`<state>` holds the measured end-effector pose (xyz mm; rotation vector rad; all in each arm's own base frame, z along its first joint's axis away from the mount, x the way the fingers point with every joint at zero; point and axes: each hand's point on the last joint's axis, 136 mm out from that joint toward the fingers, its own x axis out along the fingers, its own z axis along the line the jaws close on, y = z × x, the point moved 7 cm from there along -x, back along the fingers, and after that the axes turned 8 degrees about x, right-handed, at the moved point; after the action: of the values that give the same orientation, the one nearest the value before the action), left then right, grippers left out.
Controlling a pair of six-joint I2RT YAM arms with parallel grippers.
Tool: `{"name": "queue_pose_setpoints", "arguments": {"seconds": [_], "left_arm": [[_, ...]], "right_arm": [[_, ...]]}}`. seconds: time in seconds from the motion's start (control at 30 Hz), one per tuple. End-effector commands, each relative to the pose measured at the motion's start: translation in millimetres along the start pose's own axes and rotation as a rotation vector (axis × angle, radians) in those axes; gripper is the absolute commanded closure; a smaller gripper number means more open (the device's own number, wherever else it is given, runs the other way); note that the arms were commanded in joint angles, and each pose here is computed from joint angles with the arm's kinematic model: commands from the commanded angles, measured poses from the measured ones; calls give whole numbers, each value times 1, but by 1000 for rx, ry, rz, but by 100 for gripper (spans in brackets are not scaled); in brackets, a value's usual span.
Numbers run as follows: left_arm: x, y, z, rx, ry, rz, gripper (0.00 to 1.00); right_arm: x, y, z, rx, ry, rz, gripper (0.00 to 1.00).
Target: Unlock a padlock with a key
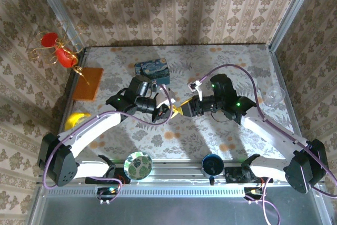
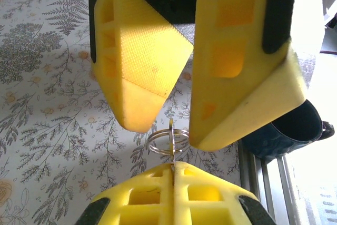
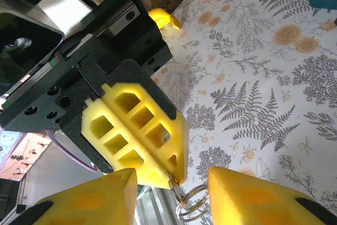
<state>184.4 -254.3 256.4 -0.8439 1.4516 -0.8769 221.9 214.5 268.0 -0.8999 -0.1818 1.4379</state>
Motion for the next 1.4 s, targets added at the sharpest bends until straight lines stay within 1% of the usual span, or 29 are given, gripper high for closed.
{"name": "queue_pose_setpoints", "arguments": {"seconds": [0.0,0.27,0.47,0.73,0.77,0.8,0.83,0.9,0.97,1.03,1.07,1.1,1.17,1.37], "left_arm": [[-9,-7,-5,37,3,-18,100],[-12,-6,-5,40,-18,-20,100],[-15,-5,-6,37,-20,-15,100],[-19,-4,-6,24,-32,-13,100],[-20,-4,-6,20,-37,-14,100],[-21,-5,-5,14,-42,-21,96],[-23,-6,-4,6,-49,-26,88],[-27,-8,-3,-10,-61,-50,78],[-30,-10,-1,-28,-77,-86,65],[-34,-12,0,-45,-105,-126,50],[-37,-13,1,-53,-128,-146,45],[-40,-14,3,-68,-166,-169,43],[-45,-16,7,-97,-225,-214,43],[-59,-22,19,-229,-380,-381,43]], "right_arm": [[1,-5,12,-44,-52,10,62],[4,-1,8,-31,-31,37,70],[1,-1,9,-44,-9,19,75],[-2,-1,10,-59,-2,6,100],[-3,-1,10,-61,1,3,100],[-3,-1,10,-64,3,-2,100],[-4,-1,10,-67,6,-10,100],[-5,-2,10,-70,14,-31,100],[-6,-3,8,-65,24,-59,100],[-6,-6,5,-43,54,-98,100],[-6,-8,3,-27,69,-116,100],[-6,-10,1,-5,85,-138,100],[-6,-14,-4,43,106,-183,100],[-1,-28,-12,183,91,-285,100]]}}
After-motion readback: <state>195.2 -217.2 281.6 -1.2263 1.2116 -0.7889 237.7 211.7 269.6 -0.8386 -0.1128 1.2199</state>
